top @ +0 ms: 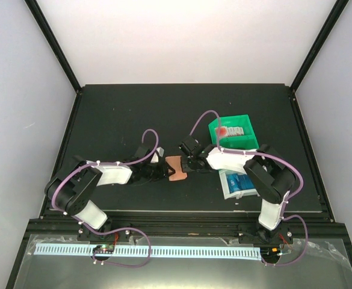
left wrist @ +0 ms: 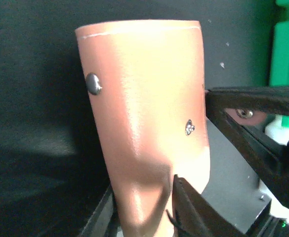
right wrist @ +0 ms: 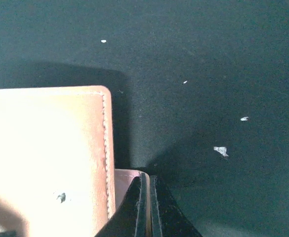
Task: Put the credit cards into the card holder
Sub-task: Open the card holder at the center of the board.
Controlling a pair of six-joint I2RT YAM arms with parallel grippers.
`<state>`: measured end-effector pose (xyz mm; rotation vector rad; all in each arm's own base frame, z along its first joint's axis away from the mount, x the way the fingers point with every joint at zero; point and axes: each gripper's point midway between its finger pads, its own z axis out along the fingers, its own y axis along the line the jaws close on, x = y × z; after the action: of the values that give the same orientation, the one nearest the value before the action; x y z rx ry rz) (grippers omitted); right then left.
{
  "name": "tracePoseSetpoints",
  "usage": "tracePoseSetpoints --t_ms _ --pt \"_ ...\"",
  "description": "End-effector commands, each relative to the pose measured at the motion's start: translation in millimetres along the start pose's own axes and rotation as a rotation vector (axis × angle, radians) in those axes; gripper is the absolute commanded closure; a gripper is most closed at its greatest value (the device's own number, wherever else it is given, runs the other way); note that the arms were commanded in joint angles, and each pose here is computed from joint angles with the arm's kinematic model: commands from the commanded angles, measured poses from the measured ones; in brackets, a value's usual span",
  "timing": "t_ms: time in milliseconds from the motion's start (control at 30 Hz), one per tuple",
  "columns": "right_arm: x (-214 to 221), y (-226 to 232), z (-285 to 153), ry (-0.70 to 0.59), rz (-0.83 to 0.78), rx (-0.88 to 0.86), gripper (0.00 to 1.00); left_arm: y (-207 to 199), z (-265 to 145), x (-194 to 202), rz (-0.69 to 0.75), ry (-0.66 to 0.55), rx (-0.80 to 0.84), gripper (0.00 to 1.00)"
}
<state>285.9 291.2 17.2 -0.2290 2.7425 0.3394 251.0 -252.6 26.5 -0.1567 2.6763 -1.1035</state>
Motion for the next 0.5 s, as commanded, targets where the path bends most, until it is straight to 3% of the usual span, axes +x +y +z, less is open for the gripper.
tracePoseSetpoints --t_ms 0,267,367,467 --pt "-16.9 5.2 -21.7 -0.057 -0.008 -0.021 0.99 12.4 -9.8 -5.1 0.003 -0.052 -0.091 0.61" --pt "-25.6 17.0 -61.6 -0.058 -0.039 -0.069 0.99 -5.4 -47.3 -16.9 0.078 -0.158 -0.096 0.13" --pt "-27.9 25.1 -71.5 -0.060 -0.046 -0.113 0.99 -22.0 -53.4 -19.5 0.128 -0.157 -0.050 0.03" --pt "-30.3 33.7 -81.6 -0.070 -0.056 -0.159 0.99 -41.8 -63.3 -25.1 0.173 -0.170 -0.008 0.01"
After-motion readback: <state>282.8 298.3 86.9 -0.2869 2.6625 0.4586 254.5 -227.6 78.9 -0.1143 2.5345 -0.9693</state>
